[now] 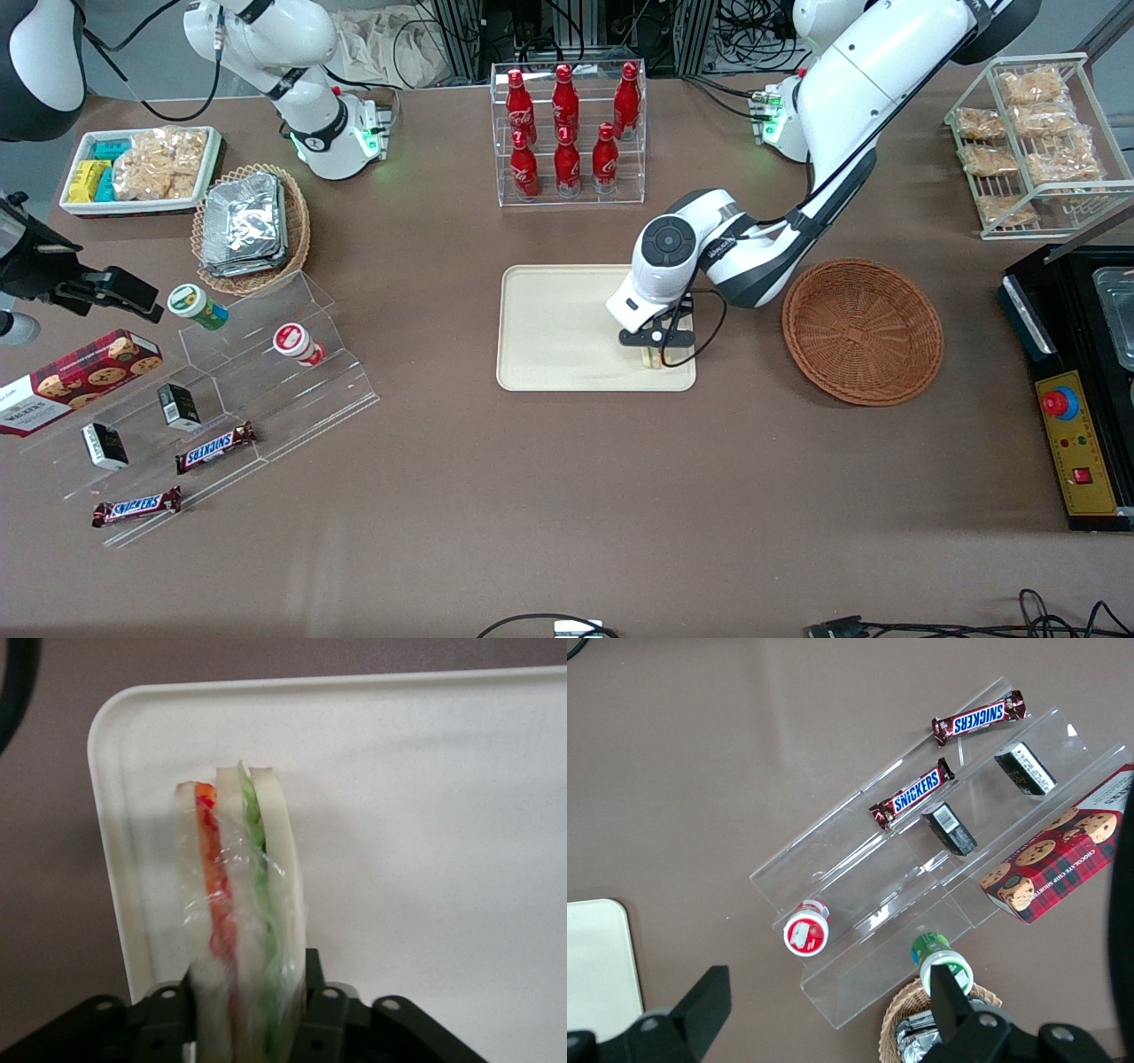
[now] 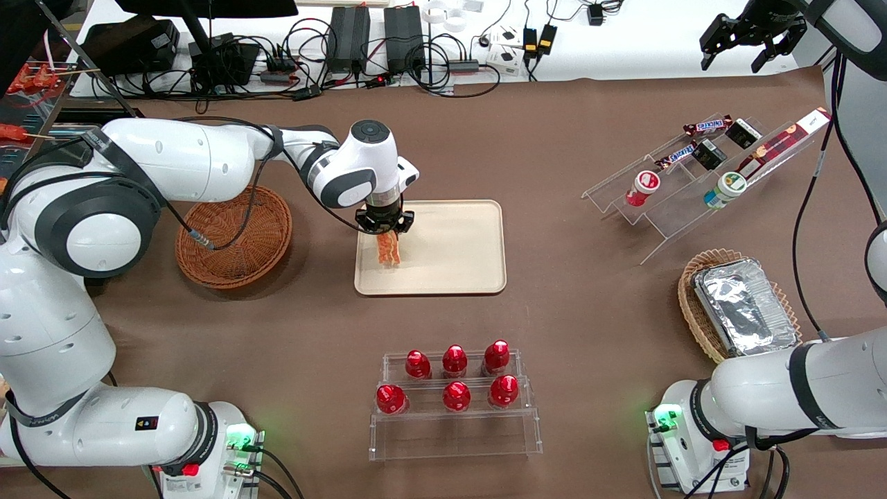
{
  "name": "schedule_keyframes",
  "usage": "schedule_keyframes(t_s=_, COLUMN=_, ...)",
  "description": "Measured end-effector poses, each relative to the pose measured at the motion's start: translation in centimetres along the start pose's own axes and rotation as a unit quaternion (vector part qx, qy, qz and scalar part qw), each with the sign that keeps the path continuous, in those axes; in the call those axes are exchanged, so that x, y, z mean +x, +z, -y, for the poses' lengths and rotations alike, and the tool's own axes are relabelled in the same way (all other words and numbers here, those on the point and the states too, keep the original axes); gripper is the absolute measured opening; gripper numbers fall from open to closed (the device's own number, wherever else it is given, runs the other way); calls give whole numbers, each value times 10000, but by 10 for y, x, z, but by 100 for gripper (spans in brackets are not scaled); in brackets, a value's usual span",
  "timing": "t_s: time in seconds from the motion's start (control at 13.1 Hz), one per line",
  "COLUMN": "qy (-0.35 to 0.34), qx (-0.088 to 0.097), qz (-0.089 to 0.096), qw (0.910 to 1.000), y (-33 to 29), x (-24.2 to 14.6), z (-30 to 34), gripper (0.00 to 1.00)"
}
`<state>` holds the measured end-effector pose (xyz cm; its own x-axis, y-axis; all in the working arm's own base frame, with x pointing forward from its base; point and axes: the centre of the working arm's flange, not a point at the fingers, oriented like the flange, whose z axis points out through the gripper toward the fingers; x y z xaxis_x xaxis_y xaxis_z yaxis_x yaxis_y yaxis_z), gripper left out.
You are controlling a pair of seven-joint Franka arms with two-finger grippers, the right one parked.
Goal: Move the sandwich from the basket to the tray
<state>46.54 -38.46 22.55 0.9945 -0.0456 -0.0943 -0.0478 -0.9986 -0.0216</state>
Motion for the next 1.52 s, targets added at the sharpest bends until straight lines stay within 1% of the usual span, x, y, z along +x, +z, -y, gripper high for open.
schedule_keyframes(t_s=0.08, qy=-15, qx=4, qz=0, qw=10000, y=0, x=0, z=1, gripper=63)
schedule_keyframes(t_s=0.15, qy=-30, qx=22, qz=7, qw=10000, y=0, x=1, z=2, gripper=72)
schedule_keyframes(t_s=0.23, qy=-41, qx=64, qz=16, qw=10000, y=-1, x=1, z=3, gripper=83)
schedule_keyframes(t_s=0.3, qy=-53, qx=153, qz=25, qw=9999, y=-5, x=2, z=6, gripper=92)
schedule_keyframes(t_s=0.38, qy=-72, qx=286, qz=23, qw=9996, y=-12, x=3, z=9, gripper=100)
schedule_keyframes(t_s=0.53, qy=-155, qx=614, qz=-76, qw=9980, y=-45, x=7, z=18, gripper=100)
schedule_keyframes(t_s=0.69, qy=-295, qx=936, qz=-301, qw=9947, y=-95, x=8, z=28, gripper=100)
schedule_keyframes(t_s=0.76, qy=-397, qx=1024, qz=-393, qw=9932, y=-121, x=8, z=31, gripper=100)
schedule_keyframes(t_s=0.84, qy=-523, qx=1038, qz=-440, qw=9922, y=-147, x=7, z=33, gripper=100)
schedule_keyframes(t_s=0.91, qy=-592, qx=1004, qz=-416, qw=9923, y=-175, x=6, z=36, gripper=100)
schedule_keyframes(t_s=0.99, qy=-591, qx=953, qz=-308, qw=9932, y=-205, x=7, z=41, gripper=100)
schedule_keyframes(t_s=1.07, qy=-620, qx=865, qz=-172, qw=9942, y=-237, x=11, z=54, gripper=100)
schedule_keyframes(t_s=1.14, qy=-677, qx=775, qz=-93, qw=9946, y=-268, x=17, z=72, gripper=100)
schedule_keyframes(t_s=1.3, qy=-764, qx=649, qz=-81, qw=9949, y=-317, x=30, z=123, gripper=100)
schedule_keyframes(t_s=1.52, qy=-844, qx=275, qz=-13, qw=9961, y=-352, x=40, z=215, gripper=100)
